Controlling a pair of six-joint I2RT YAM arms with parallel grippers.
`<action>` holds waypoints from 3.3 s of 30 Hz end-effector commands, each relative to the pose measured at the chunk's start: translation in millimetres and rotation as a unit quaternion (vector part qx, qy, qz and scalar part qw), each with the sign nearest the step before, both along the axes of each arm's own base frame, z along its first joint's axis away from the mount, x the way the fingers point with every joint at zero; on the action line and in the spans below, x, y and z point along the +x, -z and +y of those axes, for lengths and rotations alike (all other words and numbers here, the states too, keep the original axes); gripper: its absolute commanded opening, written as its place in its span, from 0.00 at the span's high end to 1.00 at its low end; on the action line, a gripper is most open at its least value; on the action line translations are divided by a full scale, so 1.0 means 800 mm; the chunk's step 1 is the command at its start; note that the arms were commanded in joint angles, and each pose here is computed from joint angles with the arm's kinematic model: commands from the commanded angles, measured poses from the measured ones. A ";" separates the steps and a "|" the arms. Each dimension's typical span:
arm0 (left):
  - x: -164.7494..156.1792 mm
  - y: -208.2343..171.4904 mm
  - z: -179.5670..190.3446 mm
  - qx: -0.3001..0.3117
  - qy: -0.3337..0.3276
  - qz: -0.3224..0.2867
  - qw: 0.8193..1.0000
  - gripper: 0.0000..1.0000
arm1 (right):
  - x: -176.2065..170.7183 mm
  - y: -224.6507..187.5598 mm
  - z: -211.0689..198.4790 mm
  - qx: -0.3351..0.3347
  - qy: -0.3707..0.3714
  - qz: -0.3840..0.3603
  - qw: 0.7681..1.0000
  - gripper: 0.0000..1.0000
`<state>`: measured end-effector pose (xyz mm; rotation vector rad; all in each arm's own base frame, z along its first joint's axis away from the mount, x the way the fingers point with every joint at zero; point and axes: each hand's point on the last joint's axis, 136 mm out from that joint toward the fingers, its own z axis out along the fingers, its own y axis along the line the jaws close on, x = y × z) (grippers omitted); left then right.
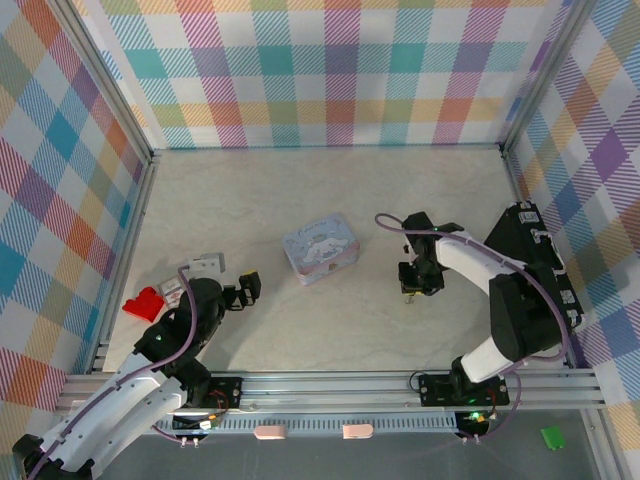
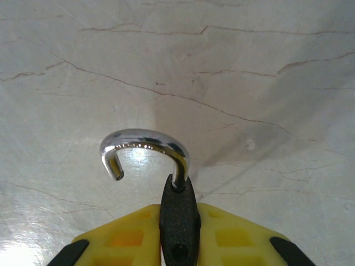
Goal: Unlock a padlock with a key
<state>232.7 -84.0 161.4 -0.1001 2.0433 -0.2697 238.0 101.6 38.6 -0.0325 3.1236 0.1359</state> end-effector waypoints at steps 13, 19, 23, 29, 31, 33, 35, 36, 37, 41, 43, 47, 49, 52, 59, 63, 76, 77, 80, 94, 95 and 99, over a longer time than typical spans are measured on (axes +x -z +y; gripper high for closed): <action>0.004 -0.005 0.011 0.006 -0.020 -0.018 1.000 0.02 | 0.006 -0.015 -0.004 -0.003 0.001 -0.021 1.000 0.67; 0.004 -0.005 0.015 0.010 -0.029 -0.019 0.999 0.02 | 0.016 -0.057 0.000 0.022 0.000 -0.086 0.996 0.65; 0.006 -0.009 0.031 0.022 -0.067 -0.018 0.997 0.01 | 0.031 -0.106 0.003 0.051 -0.004 -0.181 0.982 0.63; 0.014 -0.031 0.063 0.047 -0.153 -0.032 0.987 0.00 | 0.050 -0.188 0.008 0.105 -0.002 -0.348 0.932 0.56; 0.020 -0.044 0.069 0.057 -0.175 -0.040 0.982 0.00 | 0.057 -0.207 0.005 0.111 0.007 -0.394 0.913 0.53; 0.025 -0.056 0.076 0.067 -0.201 -0.047 0.976 0.00 | 0.063 -0.221 0.004 0.118 0.014 -0.431 0.894 0.50; 0.030 -0.072 0.084 0.081 -0.227 -0.058 0.969 0.00 | 0.066 -0.231 0.005 0.129 0.015 -0.460 0.878 0.44; 0.032 -0.080 0.088 0.088 -0.240 -0.063 0.965 0.00 | 0.066 -0.235 0.006 0.135 0.013 -0.472 0.871 0.43; 0.033 -0.087 0.093 0.099 -0.253 -0.068 0.960 0.00 | 0.066 -0.239 0.009 0.142 0.007 -0.482 0.865 0.42; 0.044 -0.103 0.104 0.149 -0.282 -0.092 0.943 0.00 | 0.062 -0.244 0.010 0.150 -0.008 -0.513 0.845 0.32; 0.046 -0.099 0.117 0.179 -0.310 -0.093 0.929 0.00 | 0.061 -0.237 -0.001 0.140 0.018 -0.518 0.844 0.19; 0.070 -0.075 0.125 0.212 -0.309 -0.090 0.923 0.00 | 0.058 -0.224 -0.007 0.137 0.030 -0.519 0.843 0.14; 0.083 -0.057 0.132 0.198 -0.306 -0.076 0.928 0.00 | 0.057 -0.221 -0.009 0.130 0.029 -0.518 0.845 0.13; 0.105 -0.032 0.146 0.177 -0.306 -0.046 0.934 0.00 | 0.059 -0.216 -0.020 0.106 0.043 -0.513 0.851 0.11; 0.162 0.029 0.148 0.170 -0.264 0.005 0.949 0.00 | 0.061 -0.195 -0.029 0.075 0.052 -0.489 0.867 0.09; 0.187 0.048 0.147 0.199 -0.252 0.002 0.947 0.00 | 0.062 -0.183 -0.040 0.047 0.060 -0.478 0.875 0.08; 0.202 0.078 0.101 0.158 -0.133 -0.049 0.977 0.00 | 0.076 -0.171 -0.060 -0.017 0.059 -0.496 0.866 0.07; 0.201 0.077 0.099 0.156 -0.129 -0.054 0.978 0.00 | 0.079 -0.168 -0.063 -0.026 0.059 -0.496 0.866 0.06; 0.199 0.076 0.098 0.156 -0.127 -0.059 0.978 0.00 | 0.090 -0.164 -0.069 -0.053 0.060 -0.503 0.861 0.06; 0.200 0.093 0.107 0.133 -0.131 -0.058 0.981 0.00 | 0.130 -0.143 -0.069 -0.086 -0.003 -0.562 0.823 0.05; 0.203 0.090 0.108 0.135 -0.133 -0.072 0.979 0.00 | 0.131 -0.143 -0.069 -0.083 -0.006 -0.568 0.819 0.05; 0.200 0.093 0.108 0.131 -0.134 -0.054 0.981 0.00 | 0.136 -0.142 -0.067 -0.072 -0.019 -0.586 0.807 0.05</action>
